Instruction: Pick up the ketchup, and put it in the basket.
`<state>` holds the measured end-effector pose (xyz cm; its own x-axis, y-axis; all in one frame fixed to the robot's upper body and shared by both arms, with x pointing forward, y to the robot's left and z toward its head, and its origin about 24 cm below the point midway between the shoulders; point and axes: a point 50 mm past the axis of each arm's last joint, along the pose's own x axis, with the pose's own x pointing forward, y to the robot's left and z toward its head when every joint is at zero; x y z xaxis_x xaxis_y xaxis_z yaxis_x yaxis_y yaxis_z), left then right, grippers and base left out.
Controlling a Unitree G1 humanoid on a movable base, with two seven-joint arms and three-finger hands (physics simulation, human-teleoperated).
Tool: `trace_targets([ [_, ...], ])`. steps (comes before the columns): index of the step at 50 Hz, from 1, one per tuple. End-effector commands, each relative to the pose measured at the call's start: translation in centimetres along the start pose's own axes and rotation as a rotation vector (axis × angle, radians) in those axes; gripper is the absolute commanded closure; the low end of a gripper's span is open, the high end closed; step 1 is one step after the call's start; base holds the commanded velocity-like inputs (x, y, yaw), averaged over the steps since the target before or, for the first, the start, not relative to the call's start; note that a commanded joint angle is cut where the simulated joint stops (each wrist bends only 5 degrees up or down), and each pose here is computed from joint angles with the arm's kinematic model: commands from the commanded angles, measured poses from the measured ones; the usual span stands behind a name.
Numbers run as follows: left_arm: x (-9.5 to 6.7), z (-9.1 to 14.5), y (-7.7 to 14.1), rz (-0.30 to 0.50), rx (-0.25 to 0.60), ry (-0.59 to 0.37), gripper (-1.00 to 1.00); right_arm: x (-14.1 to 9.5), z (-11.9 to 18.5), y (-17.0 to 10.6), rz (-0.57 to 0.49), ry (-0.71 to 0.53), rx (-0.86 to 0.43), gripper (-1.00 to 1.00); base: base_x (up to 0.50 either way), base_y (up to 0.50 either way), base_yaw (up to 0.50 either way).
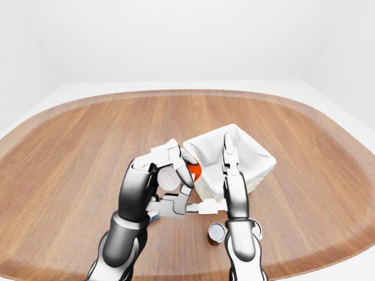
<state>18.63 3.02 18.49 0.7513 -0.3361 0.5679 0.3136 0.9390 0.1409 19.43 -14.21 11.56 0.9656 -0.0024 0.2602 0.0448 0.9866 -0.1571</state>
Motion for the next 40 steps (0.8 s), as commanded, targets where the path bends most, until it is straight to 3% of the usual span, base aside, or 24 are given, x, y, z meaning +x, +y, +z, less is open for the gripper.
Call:
trace_targets([
  [1,-0.2,0.7,-1.2,0.022,-0.062,-0.019,0.92,0.1,-0.1,-0.1,-0.002,0.000,0.000,-1.00,0.00,0.00,0.00],
  [20,-0.8,1.9,-3.7,-0.046,-0.093,-0.053,0.91,0.0,0.1,-0.3,-0.012,-0.007,0.008,-1.00,0.00,0.00,0.00],
  [37,-1.0,2.3,-4.1,-0.058,-0.101,-0.062,0.91,-0.1,0.1,-0.4,-0.004,-0.018,0.020,-1.00,0.00,0.00,0.00],
  [38,-1.0,2.3,-4.1,-0.059,-0.101,-0.066,0.91,-0.2,0.1,-0.4,0.000,-0.018,0.021,-0.26,0.00,0.00,0.00],
  [40,-1.0,2.5,-4.1,-0.058,-0.102,-0.072,0.91,-0.3,-0.2,-0.2,0.012,-0.013,0.016,1.00,0.00,0.00,0.00],
])
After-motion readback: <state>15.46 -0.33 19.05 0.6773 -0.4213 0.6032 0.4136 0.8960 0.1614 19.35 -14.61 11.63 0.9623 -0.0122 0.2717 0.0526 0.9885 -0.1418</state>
